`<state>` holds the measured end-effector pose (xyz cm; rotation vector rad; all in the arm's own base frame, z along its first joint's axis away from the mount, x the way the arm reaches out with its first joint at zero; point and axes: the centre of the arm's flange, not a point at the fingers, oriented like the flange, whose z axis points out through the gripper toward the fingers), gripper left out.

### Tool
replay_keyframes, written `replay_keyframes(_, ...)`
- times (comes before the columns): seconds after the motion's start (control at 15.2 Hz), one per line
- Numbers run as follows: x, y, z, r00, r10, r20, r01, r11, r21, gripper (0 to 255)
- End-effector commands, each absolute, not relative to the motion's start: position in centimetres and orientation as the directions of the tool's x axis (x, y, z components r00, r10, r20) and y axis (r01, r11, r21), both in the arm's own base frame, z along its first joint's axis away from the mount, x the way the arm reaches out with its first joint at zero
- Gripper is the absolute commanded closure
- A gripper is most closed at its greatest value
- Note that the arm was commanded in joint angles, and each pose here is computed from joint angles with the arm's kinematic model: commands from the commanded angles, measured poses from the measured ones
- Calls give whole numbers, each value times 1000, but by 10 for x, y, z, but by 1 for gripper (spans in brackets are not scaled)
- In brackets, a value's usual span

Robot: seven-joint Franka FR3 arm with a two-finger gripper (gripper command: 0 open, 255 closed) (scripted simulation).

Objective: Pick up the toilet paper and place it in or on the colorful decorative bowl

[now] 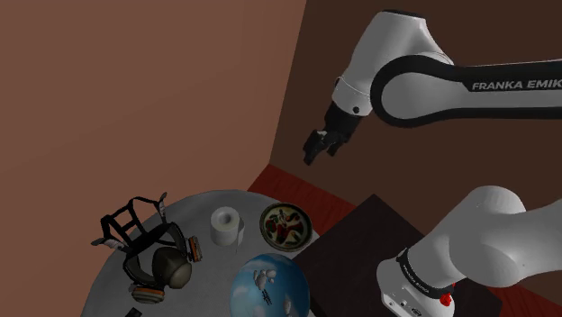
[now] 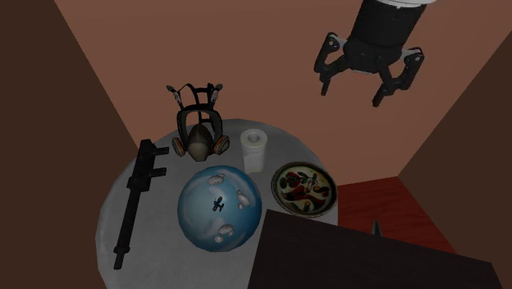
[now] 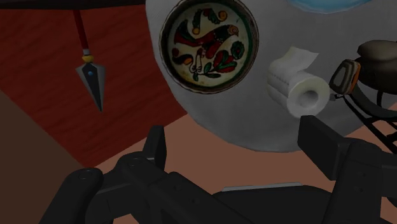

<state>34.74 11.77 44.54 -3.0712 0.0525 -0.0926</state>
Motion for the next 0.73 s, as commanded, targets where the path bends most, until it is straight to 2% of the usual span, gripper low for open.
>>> replay_keyframes(0.0,350,135,427,998,-36,57,-32,-998,-63,0)
replay_keyframes(0.66,373,223,327,999,-29,41,-28,-999,-26,0)
